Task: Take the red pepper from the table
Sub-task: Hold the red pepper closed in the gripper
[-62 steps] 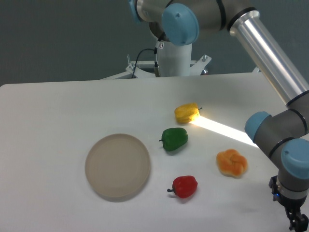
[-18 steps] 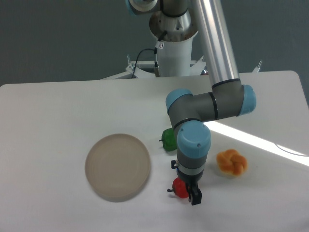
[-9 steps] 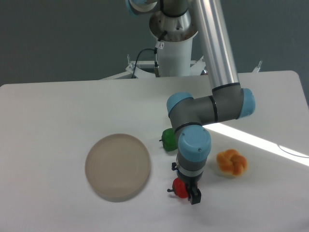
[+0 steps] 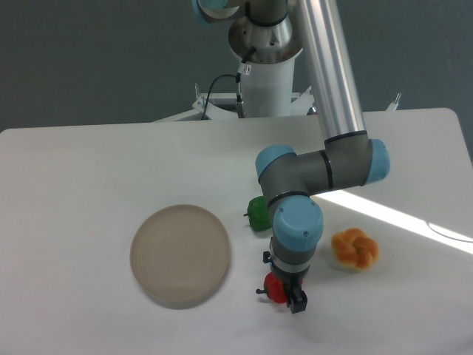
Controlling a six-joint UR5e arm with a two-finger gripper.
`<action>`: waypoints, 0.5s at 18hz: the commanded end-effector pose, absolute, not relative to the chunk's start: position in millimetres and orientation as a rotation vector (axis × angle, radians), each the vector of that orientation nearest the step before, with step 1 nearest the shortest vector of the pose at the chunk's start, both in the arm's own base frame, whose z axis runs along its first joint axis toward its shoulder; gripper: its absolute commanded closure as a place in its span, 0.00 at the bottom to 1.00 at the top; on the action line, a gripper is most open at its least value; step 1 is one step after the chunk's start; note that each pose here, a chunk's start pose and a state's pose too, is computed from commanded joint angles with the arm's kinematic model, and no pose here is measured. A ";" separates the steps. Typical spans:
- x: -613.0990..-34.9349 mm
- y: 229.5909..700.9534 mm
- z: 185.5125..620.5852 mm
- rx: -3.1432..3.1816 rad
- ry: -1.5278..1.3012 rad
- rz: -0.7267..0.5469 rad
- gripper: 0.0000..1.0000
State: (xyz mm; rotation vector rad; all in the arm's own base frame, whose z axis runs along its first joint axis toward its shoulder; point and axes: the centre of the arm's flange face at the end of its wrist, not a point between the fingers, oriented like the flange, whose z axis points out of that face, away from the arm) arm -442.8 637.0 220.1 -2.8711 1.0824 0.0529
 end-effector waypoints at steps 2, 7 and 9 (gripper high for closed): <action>-442.6 636.8 219.4 -2.872 1.083 0.051 0.18; -443.0 636.3 219.4 -2.875 1.089 0.055 0.23; -443.1 636.2 219.4 -2.877 1.089 0.056 0.30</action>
